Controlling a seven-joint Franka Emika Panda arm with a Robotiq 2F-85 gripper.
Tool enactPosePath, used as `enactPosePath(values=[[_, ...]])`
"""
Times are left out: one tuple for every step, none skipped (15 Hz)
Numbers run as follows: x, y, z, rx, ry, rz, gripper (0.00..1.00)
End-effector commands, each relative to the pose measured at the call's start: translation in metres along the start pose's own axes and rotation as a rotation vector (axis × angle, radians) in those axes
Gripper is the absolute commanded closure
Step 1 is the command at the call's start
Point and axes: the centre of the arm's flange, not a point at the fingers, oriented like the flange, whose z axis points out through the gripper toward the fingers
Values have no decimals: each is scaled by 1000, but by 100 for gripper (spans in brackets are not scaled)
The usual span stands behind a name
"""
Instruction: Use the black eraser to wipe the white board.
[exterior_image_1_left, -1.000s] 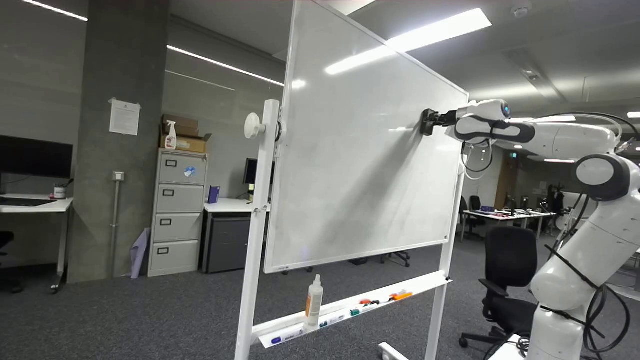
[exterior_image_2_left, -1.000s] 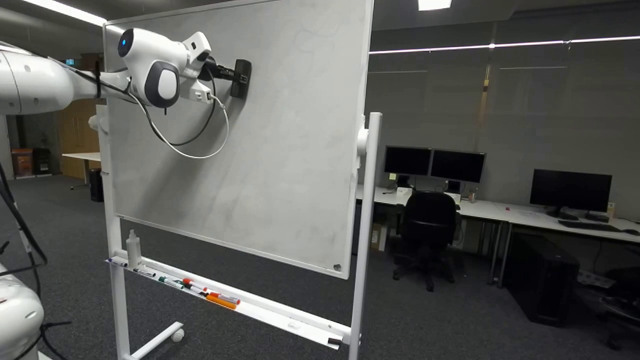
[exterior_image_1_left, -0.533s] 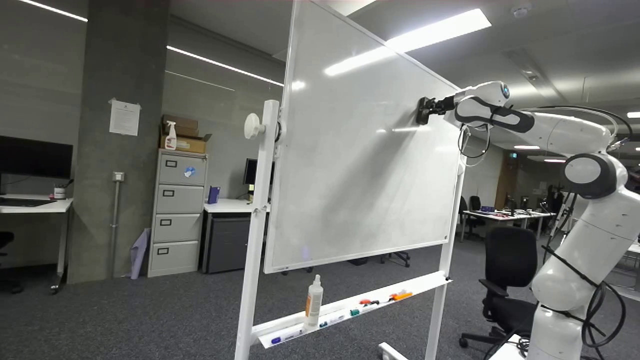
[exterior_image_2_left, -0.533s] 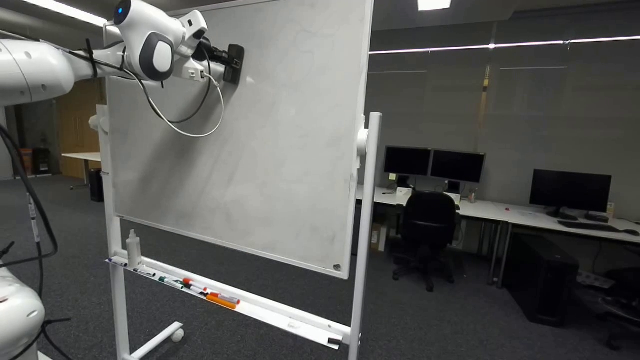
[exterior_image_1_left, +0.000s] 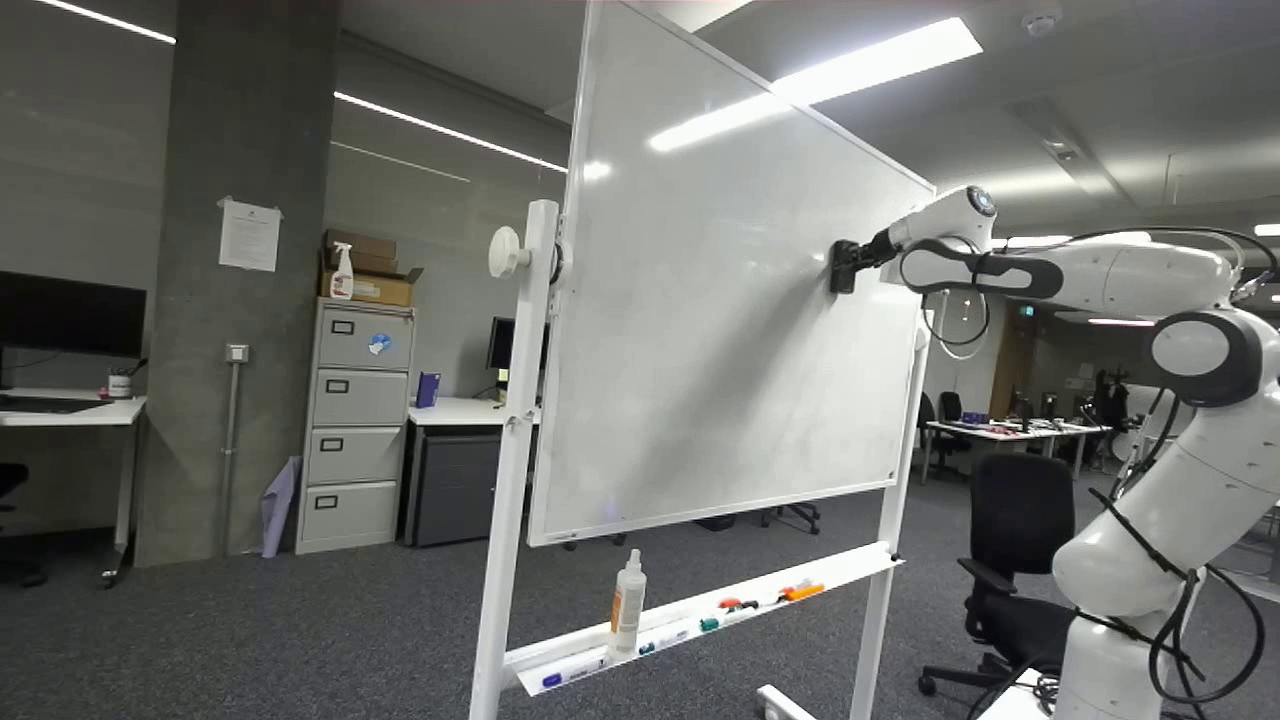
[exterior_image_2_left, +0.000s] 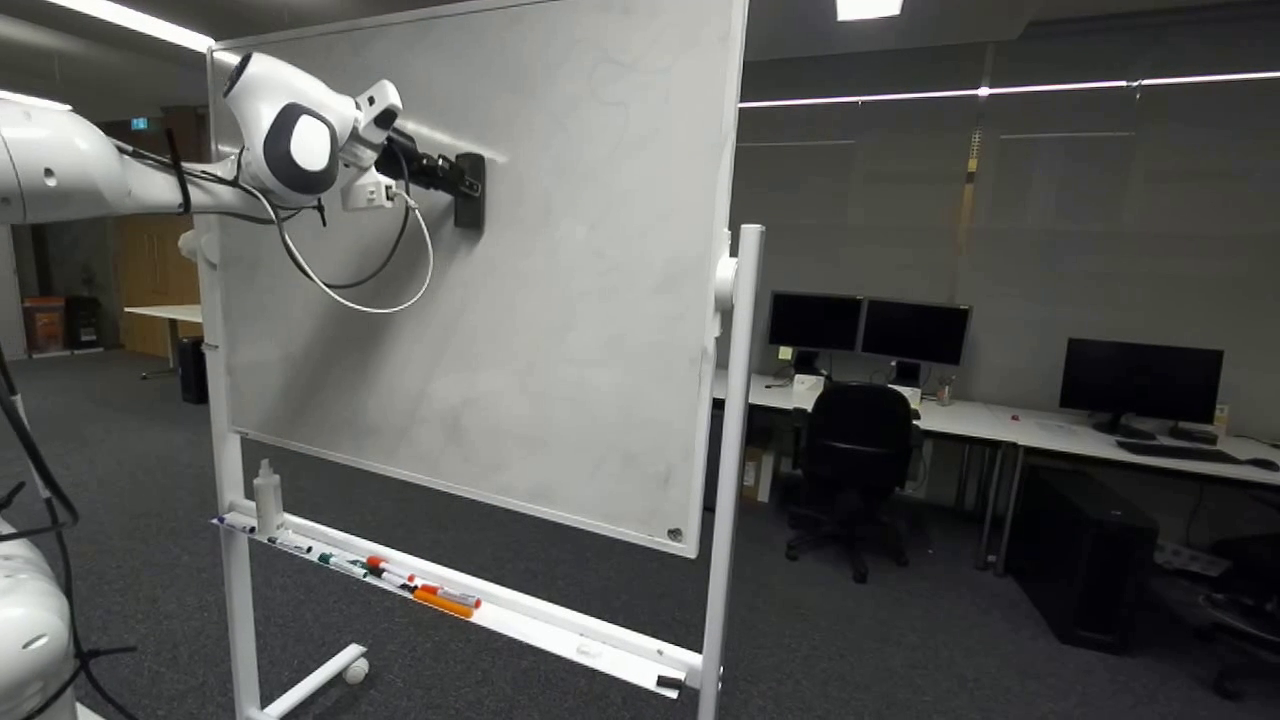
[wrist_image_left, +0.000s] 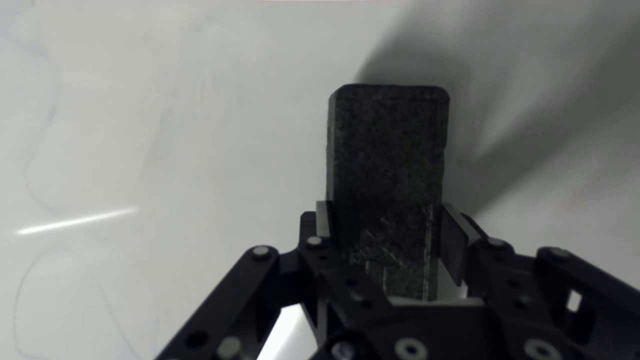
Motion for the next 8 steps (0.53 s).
enactPosePath(values=[[-68, -16, 23, -64, -175, -88, 70], [-80, -18, 28, -76, -231, -117, 70], [-91, -21, 32, -83, -292, -143, 70], [-100, -24, 35, -82, -337, -161, 70], [-105, -28, 37, -81, -366, -170, 70], [-107, -31, 38, -72, -384, -170, 70], [-106, -35, 37, -66, -395, -168, 70], [-100, -39, 35, -56, -396, -161, 70]])
